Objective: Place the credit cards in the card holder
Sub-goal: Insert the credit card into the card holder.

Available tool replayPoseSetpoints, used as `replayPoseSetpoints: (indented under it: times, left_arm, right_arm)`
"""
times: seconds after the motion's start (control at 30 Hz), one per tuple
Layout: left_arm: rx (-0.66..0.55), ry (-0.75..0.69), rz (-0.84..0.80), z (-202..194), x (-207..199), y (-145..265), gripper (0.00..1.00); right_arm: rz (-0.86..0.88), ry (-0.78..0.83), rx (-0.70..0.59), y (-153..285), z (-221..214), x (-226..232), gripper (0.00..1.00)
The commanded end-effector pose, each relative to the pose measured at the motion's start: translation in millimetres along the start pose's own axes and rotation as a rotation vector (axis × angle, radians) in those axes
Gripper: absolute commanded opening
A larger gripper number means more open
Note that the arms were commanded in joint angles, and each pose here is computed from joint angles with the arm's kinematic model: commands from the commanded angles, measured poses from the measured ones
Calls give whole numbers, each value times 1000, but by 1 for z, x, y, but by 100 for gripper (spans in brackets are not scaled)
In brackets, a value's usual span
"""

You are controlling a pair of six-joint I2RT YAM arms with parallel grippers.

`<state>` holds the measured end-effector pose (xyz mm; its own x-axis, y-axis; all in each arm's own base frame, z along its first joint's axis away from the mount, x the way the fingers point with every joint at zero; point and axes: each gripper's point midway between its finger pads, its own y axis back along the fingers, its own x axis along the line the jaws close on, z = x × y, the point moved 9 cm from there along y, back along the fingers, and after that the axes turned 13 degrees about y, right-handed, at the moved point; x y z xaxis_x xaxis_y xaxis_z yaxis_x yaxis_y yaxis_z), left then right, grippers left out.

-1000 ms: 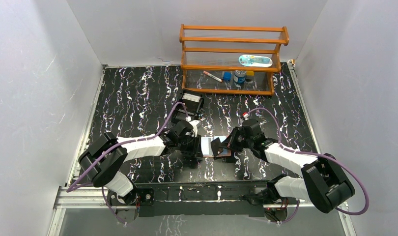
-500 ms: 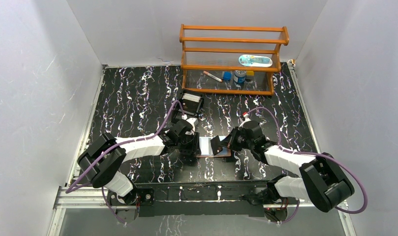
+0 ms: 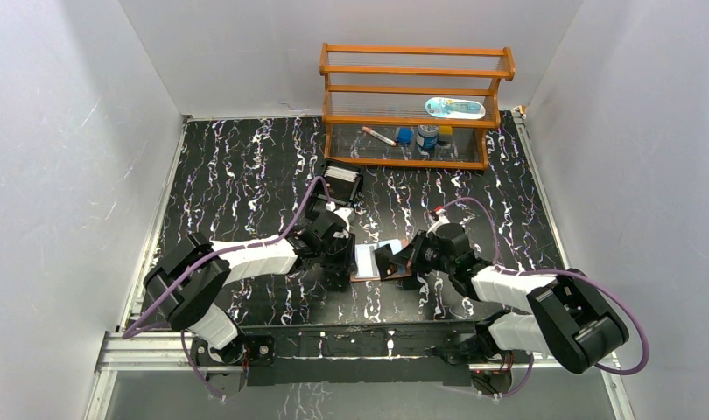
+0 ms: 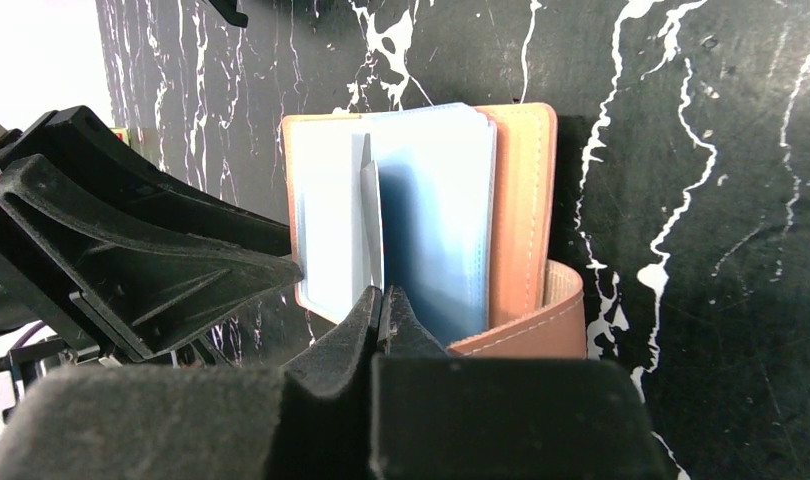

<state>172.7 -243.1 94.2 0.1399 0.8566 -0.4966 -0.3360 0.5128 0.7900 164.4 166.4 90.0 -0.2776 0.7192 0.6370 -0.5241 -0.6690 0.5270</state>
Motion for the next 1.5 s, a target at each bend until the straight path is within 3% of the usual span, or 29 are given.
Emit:
replayPoseSetpoints:
  times: [0.0,0.6,0.9,1.23,1.47]
  left_arm:
    - [12,-14,-2,-2,-4,-2,27]
    - [22,-20,5,-7,-7,-6,26]
    - [31,-20,2,-11,-7,-9,26]
    - [25,-30,-10,-8,-12,-6,27]
    - [20,-20,-25,-8,-15,-2,29]
  right_arm:
    - [-11,23,-85,2,5,-2,3]
    - [37,26,-135,-5,11,1,2]
    - [70,-46,-151,-2,2,-2,3]
    - [39,-32,-56,-5,0,-1,16]
    - [-159,44,28,4,7,-8,44]
